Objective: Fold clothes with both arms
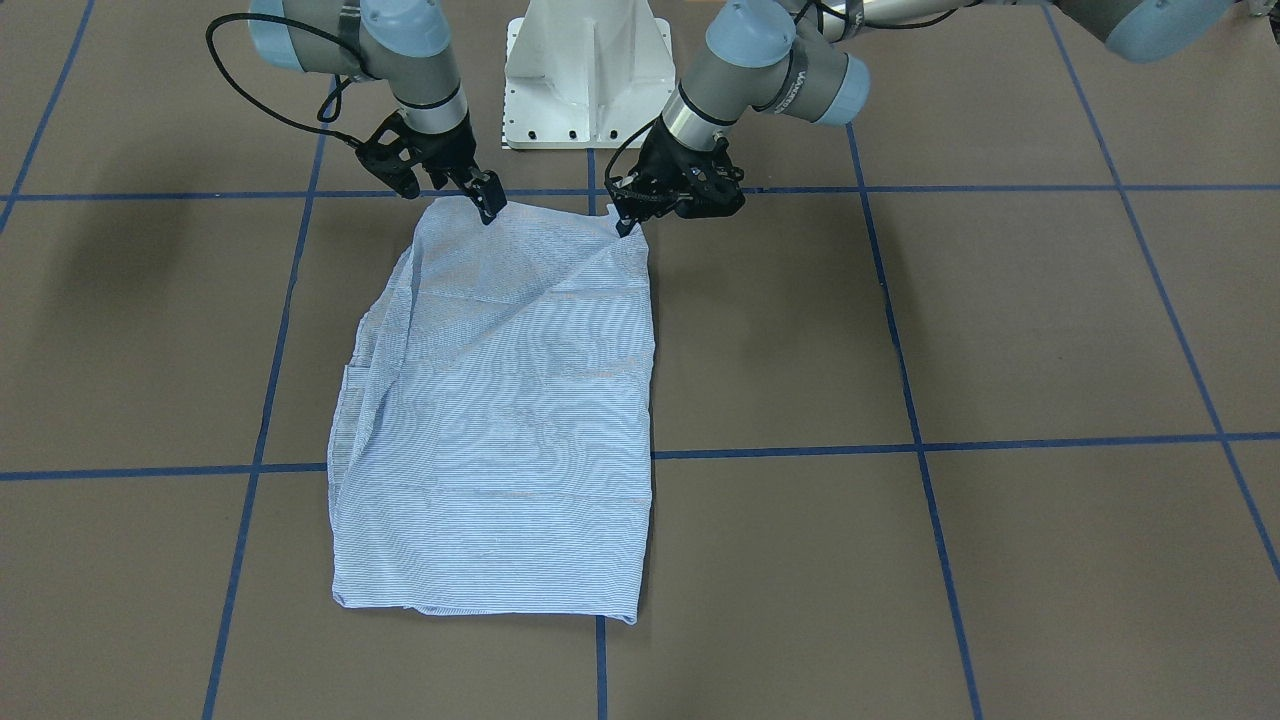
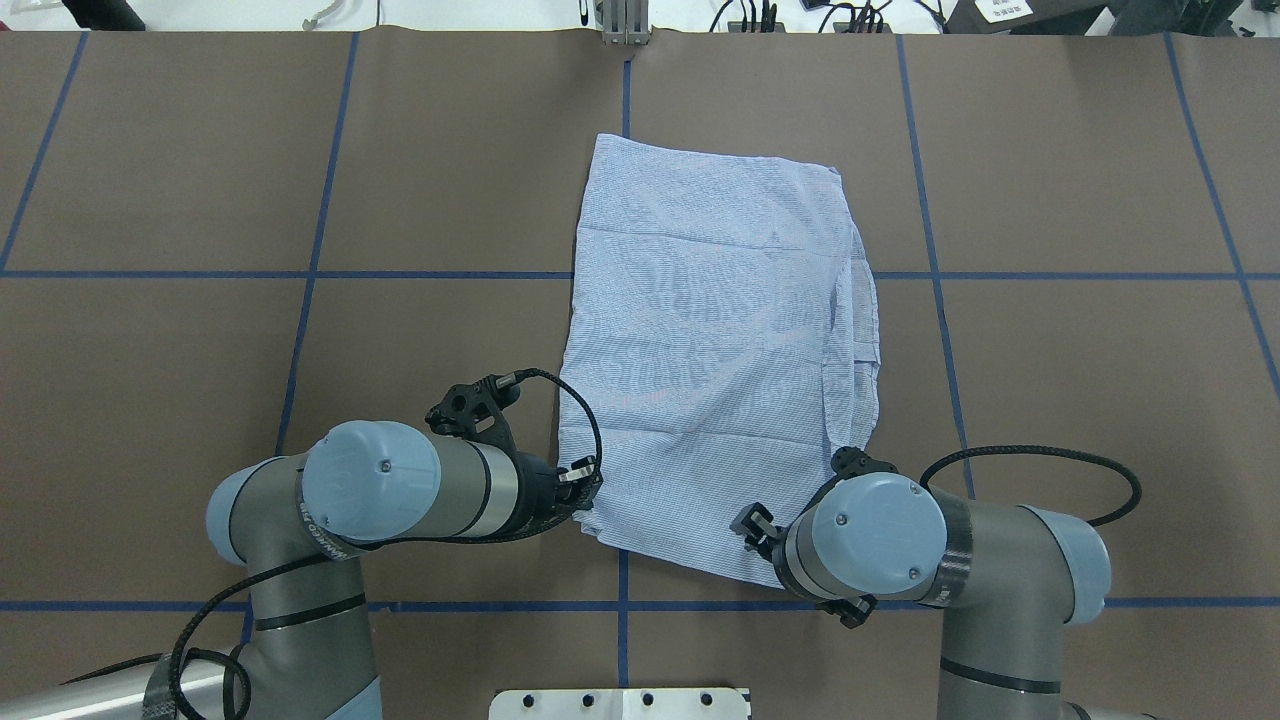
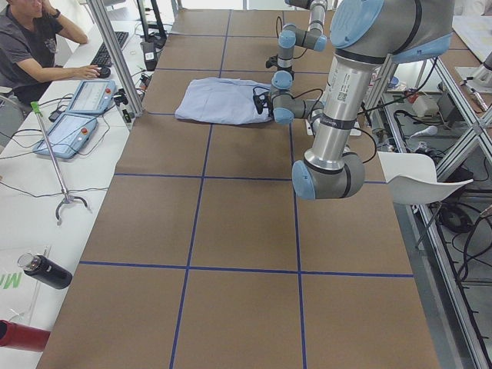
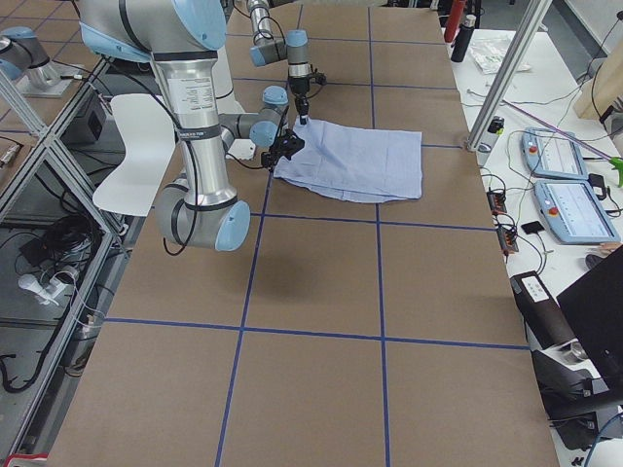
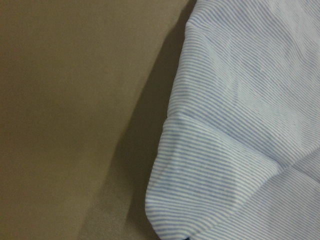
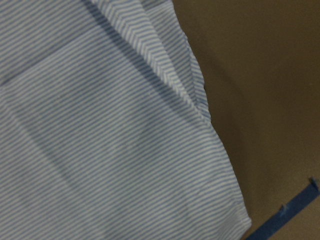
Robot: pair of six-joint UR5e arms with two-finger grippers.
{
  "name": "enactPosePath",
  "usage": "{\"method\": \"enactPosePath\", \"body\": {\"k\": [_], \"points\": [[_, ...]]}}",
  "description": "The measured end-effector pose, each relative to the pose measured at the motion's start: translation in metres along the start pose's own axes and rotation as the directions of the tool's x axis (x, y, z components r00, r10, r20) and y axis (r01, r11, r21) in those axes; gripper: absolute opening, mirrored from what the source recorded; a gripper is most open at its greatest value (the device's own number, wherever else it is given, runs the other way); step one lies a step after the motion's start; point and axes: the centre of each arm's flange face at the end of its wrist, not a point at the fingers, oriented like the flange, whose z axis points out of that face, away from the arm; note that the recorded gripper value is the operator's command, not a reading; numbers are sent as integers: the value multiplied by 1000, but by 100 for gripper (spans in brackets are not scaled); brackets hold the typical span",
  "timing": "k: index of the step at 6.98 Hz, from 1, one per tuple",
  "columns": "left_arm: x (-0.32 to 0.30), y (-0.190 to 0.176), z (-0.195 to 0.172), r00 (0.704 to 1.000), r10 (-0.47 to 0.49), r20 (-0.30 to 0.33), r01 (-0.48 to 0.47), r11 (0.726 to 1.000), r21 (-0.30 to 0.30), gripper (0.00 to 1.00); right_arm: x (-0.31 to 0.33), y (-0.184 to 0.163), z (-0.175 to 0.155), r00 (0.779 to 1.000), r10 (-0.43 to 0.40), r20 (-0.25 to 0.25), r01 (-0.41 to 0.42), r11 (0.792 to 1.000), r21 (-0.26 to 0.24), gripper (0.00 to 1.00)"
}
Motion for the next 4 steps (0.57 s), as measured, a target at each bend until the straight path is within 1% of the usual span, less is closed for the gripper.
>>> {"method": "enactPosePath", "body": {"k": [3, 4], "points": [[-1, 0, 0, 1000, 0, 2, 0, 1000, 1, 0, -5, -3, 3, 1000, 5, 4, -5, 1000, 12, 100], [-2, 0, 0, 1000, 0, 2, 0, 1000, 1, 0, -6, -3, 4, 1000, 5, 2, -5, 1000, 13, 88]]}}
